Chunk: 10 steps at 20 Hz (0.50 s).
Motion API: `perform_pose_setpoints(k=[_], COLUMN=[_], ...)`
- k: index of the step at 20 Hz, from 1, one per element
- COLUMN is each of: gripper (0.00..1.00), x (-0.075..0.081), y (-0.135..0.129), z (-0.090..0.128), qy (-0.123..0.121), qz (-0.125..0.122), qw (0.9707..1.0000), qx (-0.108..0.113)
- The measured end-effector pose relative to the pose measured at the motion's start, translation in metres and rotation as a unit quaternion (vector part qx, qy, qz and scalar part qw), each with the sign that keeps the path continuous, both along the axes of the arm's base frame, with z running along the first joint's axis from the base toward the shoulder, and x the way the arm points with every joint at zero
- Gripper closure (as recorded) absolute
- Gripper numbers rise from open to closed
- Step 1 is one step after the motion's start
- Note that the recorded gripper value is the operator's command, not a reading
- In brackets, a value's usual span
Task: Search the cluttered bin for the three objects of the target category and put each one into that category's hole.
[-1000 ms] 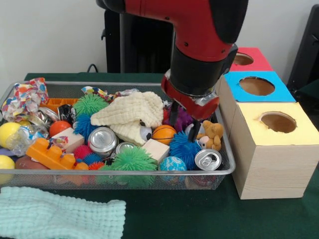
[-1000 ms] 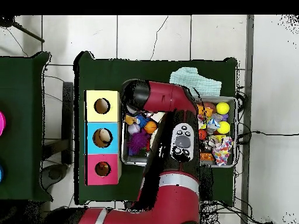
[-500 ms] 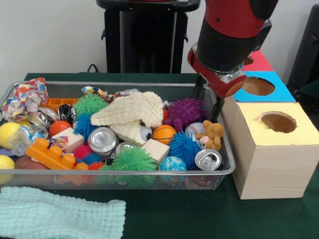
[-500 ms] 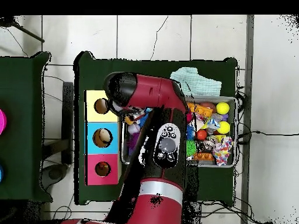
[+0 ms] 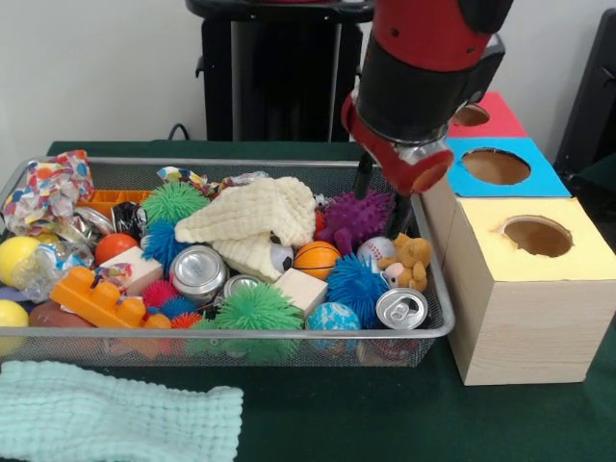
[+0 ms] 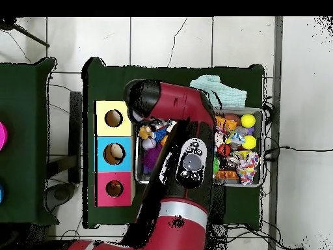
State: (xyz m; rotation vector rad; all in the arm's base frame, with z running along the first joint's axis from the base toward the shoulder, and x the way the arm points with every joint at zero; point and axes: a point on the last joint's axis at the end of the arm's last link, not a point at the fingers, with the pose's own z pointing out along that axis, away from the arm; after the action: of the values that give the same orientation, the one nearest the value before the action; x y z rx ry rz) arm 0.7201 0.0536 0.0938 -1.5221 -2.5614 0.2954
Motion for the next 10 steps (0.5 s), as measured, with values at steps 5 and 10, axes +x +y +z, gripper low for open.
perform_pose_setpoints(k=[5,10], gripper=[0.0,0.0], x=[0.0,-0.009], y=[-0.011,-0.012], z=[-0.025,-0.05], qy=[-0.001,0.017], qz=[-0.007,-0.015], qw=[1.0,0.9997], qx=[-0.003,0.0])
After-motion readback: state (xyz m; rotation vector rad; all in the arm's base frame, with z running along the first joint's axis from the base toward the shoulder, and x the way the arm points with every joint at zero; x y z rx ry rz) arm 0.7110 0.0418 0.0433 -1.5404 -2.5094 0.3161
